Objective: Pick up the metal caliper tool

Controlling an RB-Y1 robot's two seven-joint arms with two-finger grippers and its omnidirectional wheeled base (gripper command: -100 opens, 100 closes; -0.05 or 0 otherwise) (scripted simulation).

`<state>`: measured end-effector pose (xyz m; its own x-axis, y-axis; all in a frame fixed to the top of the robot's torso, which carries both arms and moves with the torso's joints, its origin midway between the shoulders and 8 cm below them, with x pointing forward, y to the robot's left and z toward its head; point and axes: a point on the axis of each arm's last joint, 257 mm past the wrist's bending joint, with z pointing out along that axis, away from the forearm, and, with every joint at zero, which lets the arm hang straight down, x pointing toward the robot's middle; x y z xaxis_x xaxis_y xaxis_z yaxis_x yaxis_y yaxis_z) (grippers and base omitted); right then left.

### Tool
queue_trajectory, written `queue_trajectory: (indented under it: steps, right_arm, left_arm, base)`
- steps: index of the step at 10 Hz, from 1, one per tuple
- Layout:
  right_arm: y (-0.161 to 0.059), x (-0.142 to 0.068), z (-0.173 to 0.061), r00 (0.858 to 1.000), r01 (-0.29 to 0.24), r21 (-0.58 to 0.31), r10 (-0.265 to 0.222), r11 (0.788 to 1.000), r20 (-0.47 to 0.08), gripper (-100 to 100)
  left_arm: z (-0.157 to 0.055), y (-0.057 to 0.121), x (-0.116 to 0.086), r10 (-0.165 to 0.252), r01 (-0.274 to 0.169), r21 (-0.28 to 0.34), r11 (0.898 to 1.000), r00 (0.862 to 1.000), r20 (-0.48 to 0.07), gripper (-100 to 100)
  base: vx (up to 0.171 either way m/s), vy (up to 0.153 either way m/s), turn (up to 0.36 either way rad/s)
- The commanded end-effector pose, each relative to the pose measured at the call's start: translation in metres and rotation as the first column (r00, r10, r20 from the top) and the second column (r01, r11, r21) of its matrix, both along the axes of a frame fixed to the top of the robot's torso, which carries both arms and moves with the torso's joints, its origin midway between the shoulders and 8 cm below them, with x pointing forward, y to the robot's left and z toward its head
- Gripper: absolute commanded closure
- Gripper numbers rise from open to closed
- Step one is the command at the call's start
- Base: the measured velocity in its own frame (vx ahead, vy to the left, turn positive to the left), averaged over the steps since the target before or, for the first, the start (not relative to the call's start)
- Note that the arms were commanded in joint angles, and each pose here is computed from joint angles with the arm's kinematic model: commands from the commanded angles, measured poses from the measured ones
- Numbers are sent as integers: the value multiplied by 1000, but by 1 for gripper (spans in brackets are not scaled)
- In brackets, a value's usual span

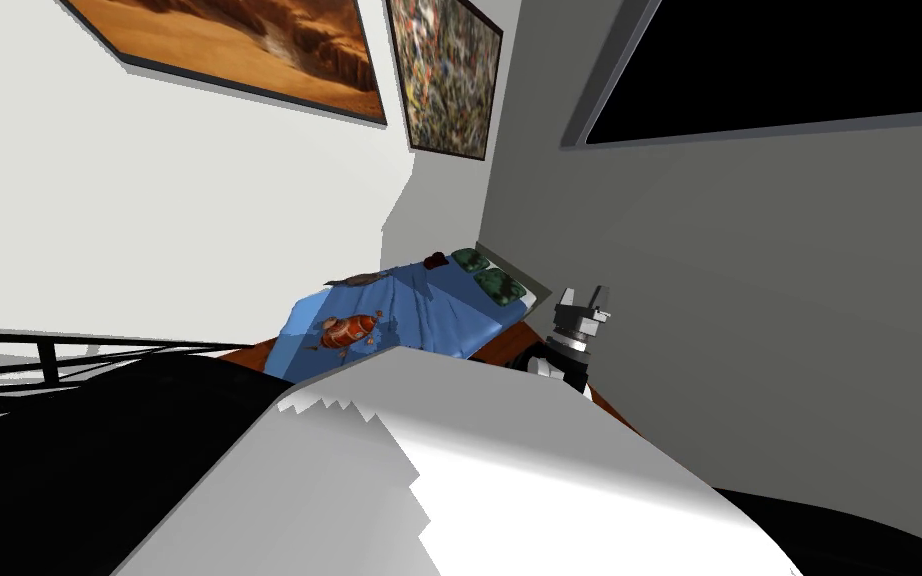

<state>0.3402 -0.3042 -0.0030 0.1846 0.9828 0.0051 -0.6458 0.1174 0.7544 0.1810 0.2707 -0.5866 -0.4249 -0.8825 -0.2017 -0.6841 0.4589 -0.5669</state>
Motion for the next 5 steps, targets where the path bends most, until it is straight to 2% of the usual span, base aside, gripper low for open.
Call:
queue_trajectory:
  steps: [1, 2, 3, 5]
  right_arm:
    - [0, 0, 0, 1000, 0, 0, 0, 1000, 0, 0]
    - [0, 0, 0, 1000, 0, 0, 0, 1000, 0, 0]
    - [0, 0, 0, 1000, 0, 0, 0, 1000, 0, 0]
    - [0, 0, 0, 1000, 0, 0, 0, 1000, 0, 0]
  left_arm:
    - [-15, 12, -21, -27, 29, 37, 999, 998, -56, -100]
    - [-22, 19, -31, -53, 59, 61, 996, 995, -88, -100]
    - [-25, 23, -37, -50, 57, 67, 996, 994, -102, -100]
    - [-41, 47, -66, -88, 112, 121, 986, 979, -186, -100]
  base:
    - [59, -47, -20]
    - [100, -59, -29]
    - [113, -48, -9]
    - [99, -52, -17]
